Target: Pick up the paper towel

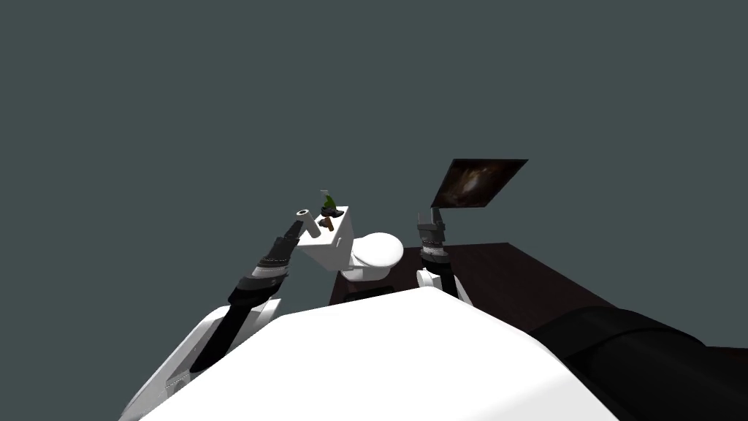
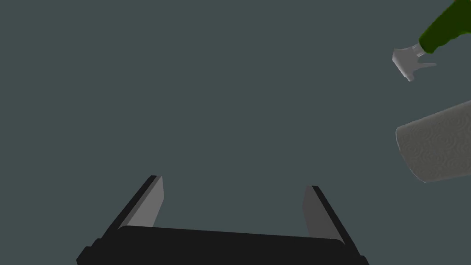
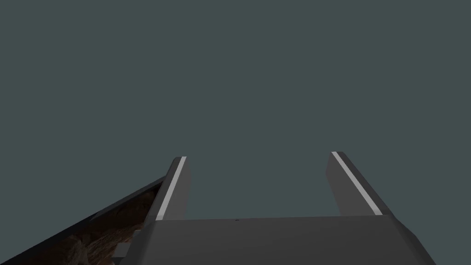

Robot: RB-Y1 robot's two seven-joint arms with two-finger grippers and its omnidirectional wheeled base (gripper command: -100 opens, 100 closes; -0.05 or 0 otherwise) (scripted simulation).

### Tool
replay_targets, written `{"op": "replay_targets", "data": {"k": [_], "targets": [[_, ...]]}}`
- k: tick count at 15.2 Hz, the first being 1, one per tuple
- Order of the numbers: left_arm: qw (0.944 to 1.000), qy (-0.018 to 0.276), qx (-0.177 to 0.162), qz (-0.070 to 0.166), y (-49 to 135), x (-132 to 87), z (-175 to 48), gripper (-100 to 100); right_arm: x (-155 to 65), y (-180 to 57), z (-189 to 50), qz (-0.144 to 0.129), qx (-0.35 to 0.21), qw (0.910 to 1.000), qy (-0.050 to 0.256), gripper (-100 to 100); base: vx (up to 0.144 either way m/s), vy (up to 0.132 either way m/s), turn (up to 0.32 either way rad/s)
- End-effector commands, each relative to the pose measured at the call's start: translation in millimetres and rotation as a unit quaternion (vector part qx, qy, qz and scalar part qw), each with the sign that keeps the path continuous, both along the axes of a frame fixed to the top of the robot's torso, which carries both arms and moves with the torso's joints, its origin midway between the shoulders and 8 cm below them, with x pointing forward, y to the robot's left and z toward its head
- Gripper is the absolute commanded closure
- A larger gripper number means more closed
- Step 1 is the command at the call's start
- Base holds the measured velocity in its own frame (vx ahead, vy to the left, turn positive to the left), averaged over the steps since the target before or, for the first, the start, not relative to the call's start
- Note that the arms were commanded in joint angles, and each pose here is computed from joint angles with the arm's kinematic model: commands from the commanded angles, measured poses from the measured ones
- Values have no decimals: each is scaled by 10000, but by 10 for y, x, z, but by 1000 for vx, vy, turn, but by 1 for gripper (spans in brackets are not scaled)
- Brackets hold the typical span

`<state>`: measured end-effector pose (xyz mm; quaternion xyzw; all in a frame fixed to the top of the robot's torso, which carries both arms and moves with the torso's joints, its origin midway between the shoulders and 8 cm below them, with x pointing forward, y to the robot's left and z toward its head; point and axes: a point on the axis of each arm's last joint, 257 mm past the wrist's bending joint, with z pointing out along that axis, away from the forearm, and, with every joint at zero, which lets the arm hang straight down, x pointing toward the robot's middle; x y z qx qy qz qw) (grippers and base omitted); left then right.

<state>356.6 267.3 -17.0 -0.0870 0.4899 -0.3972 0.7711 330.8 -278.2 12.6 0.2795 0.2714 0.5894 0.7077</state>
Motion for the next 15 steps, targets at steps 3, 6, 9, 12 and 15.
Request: {"op": "replay_targets", "data": {"k": [3,6,9,12,15], "targets": [[9959,493,713,242,120,94,-359,-100,0,0,0,0,0,10000,0,0,94,5,33],[9885,812,1206,417,243,140,-598,-100,0,0,0,0,0,10000,0,0,99,13,31],[9781,1096,1667,587,382,169,-815,-100,0,0,0,0,0,10000,0,0,94,10,29],[9662,1336,2077,741,524,183,-1001,-100,0,0,0,0,0,10000,0,0,90,3,25],[9505,1578,2520,906,693,187,-1188,-100,0,0,0,0,0,10000,0,0,102,7,20]]}}
